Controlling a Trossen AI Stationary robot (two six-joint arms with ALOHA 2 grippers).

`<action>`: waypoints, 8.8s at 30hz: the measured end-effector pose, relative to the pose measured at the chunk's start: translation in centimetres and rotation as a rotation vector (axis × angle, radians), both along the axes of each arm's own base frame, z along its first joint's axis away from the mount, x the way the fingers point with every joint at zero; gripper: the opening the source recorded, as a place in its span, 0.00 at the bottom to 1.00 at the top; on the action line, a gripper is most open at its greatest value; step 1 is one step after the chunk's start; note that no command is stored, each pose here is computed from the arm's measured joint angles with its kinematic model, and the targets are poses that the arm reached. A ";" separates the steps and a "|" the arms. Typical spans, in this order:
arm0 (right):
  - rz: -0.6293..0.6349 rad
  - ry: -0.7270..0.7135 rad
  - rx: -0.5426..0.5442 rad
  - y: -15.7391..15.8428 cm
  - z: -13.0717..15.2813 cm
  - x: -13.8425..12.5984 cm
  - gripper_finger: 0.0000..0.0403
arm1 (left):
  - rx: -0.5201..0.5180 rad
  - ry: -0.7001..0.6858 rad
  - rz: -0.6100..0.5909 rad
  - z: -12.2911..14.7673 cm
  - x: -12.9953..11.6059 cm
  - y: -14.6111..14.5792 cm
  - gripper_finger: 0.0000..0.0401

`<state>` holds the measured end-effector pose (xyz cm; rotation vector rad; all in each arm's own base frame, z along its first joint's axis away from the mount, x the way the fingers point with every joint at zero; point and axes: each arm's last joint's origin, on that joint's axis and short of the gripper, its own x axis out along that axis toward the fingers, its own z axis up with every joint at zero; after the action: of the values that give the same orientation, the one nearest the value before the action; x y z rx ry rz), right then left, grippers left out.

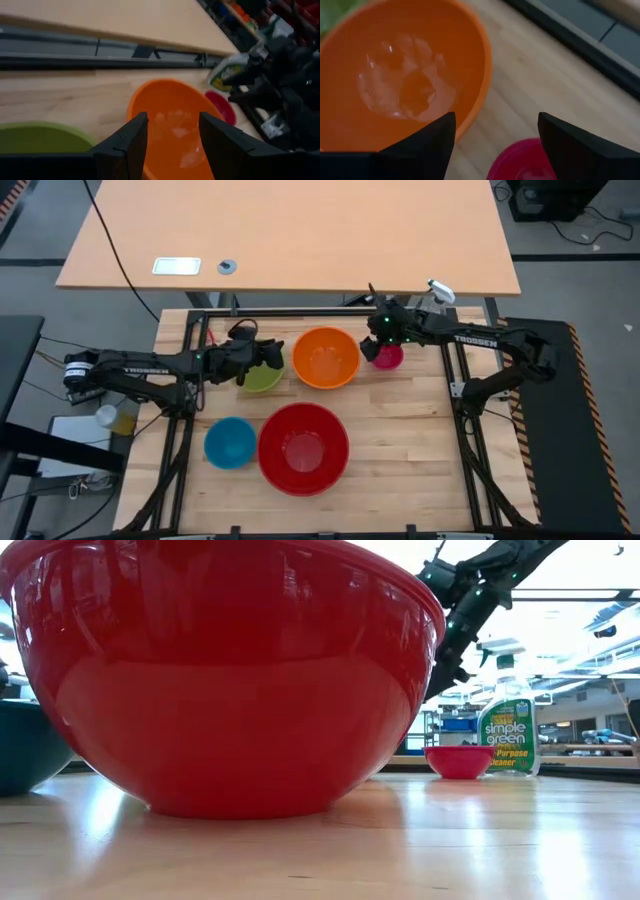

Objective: Nest bowls inside each other
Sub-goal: Stack the orange bowl on top of the red bowl, then stack the green bowl on top of the orange bowl

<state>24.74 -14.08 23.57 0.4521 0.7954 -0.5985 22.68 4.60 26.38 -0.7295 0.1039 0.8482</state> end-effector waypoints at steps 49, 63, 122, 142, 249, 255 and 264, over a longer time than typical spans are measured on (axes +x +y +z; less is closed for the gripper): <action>0.017 0.127 0.053 -1.6 -2.3 2.7 0.08 | -0.161 0.175 -0.172 -2.1 -0.3 -1.1 0.45; 0.280 -0.091 0.022 1.2 7.5 2.7 0.08 | -0.099 0.128 -0.118 0.2 -3.1 -0.9 0.45; 0.911 -0.046 0.030 13.3 5.8 19.5 0.40 | -0.149 0.210 -0.005 -0.6 -4.2 0.9 0.45; 0.538 0.011 -0.076 6.2 8.2 11.9 0.39 | -0.350 0.416 0.100 -2.6 -6.5 0.6 0.44; 0.338 0.033 0.148 0.7 3.6 5.7 0.39 | -0.177 0.988 -0.763 0.8 11.6 -11.5 0.36; 0.341 0.031 0.154 0.9 3.6 5.7 0.39 | -0.115 1.057 -0.741 2.9 9.2 -10.8 0.52; 0.336 0.018 0.150 1.3 3.7 6.0 0.39 | 0.064 1.027 -0.738 4.3 4.3 -10.8 0.49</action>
<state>30.77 -12.81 27.27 0.4381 0.9138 -0.2316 27.00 -6.24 30.72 -0.0932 1.1832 0.4276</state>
